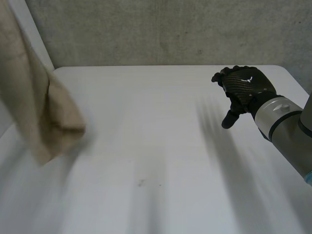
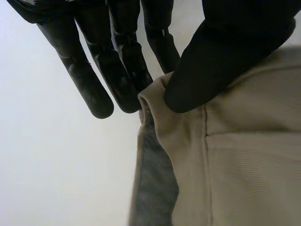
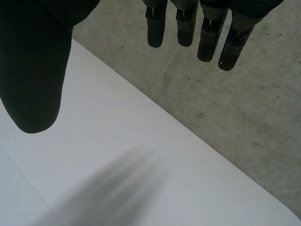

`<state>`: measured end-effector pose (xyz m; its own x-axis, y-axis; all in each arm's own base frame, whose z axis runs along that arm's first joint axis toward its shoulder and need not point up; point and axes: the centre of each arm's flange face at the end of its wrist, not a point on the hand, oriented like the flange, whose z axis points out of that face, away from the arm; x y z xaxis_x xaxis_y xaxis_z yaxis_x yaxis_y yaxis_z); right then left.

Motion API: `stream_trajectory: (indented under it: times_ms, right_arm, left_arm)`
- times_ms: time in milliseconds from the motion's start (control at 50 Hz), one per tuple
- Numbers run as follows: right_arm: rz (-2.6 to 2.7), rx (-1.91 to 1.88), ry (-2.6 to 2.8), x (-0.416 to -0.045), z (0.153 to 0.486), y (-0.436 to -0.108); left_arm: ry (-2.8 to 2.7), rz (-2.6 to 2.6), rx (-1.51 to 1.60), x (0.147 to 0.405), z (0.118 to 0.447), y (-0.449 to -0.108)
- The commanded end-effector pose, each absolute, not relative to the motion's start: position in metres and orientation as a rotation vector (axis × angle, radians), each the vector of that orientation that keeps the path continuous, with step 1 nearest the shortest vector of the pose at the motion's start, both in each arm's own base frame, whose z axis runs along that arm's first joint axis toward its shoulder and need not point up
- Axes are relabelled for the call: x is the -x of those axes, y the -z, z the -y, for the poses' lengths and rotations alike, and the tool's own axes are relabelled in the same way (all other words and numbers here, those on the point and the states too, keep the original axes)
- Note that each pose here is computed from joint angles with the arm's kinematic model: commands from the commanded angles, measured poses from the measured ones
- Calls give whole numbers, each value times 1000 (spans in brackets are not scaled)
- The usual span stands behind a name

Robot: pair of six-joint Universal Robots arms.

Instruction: Fold the shorts.

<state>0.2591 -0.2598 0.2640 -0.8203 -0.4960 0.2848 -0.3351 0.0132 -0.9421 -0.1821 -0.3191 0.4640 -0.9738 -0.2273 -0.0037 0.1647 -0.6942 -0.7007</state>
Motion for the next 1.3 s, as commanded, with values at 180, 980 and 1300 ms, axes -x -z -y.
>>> stream_trajectory:
  times_ms: [180, 980, 1300]
  right_arm:
    - [-2123, 877, 1956, -258, 259, -271]
    - [-2040, 1440, 1997, -240, 265, -270]
    - [-1788, 1833, 1534, -264, 253, -158]
  left_arm:
    - [2815, -1799, -590, 346, 270, -302]
    - [2312, -2390, -996, 351, 235, -188]
    - [1649, -2573, -715, 260, 204, -189]
